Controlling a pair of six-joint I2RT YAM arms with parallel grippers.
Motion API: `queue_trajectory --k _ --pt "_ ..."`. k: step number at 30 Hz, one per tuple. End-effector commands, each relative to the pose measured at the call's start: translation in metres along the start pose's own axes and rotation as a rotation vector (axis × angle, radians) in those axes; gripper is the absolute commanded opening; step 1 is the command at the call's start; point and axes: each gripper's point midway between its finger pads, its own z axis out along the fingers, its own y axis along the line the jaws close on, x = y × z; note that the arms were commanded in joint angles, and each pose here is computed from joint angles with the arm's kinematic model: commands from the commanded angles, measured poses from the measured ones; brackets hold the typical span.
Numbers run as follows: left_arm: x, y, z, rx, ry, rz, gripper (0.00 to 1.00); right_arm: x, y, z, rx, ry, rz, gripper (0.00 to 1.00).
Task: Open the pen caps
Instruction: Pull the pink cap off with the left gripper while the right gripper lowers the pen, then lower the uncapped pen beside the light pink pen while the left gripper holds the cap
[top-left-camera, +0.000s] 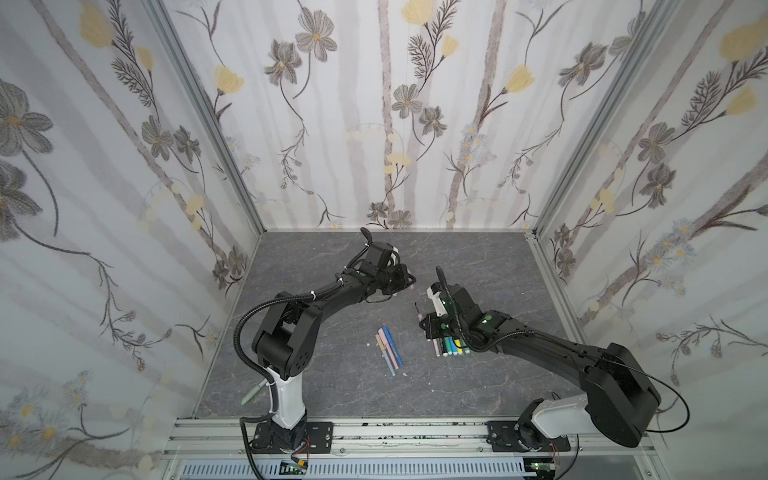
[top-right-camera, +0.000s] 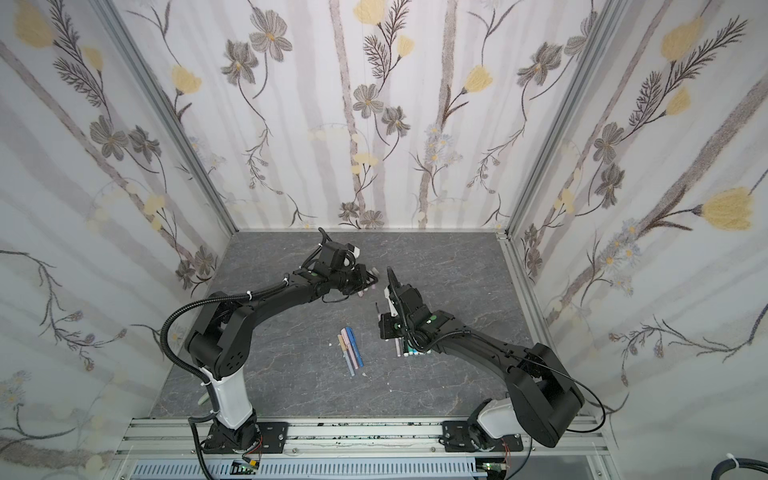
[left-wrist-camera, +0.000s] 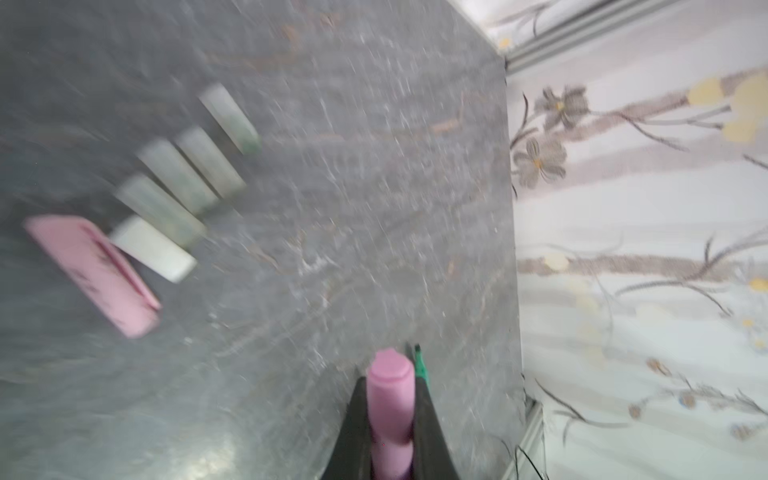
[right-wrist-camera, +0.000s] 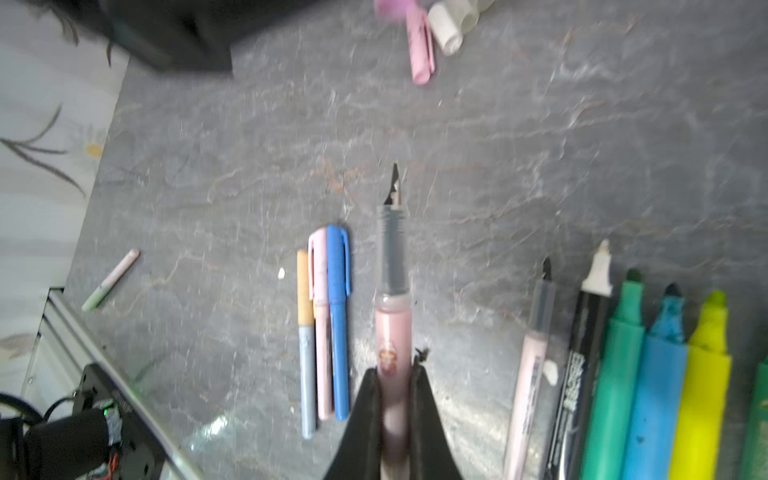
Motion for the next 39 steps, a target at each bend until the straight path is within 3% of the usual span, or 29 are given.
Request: queue_trajectory --k 1,8,12,20,39 --pt "-0.011 0.015 0.001 -0.088 -0.032 0.058 0.0 0.014 -0.004 -0.003 0.0 0.035 0.024 0.0" --pt "-0.02 0.037 -0.015 -0.052 -0.038 -0.019 0.0 0.038 -0.023 0.006 0.052 0.078 0.057 0.0" --pt "-0.015 0.069 -0.037 -0.075 -0.055 -0.081 0.0 0.042 -0.03 0.016 0.114 0.098 0.072 0.0" --pt "-0.002 0.115 -0.077 -0.13 -0.092 -0.138 0.0 0.04 -0.057 0.03 0.376 0.121 0.049 0.0" --pt "0.011 0.126 -0.078 -0.106 -0.085 -0.153 0.0 0.05 -0.06 0.043 0.558 0.162 -0.032 0.1"
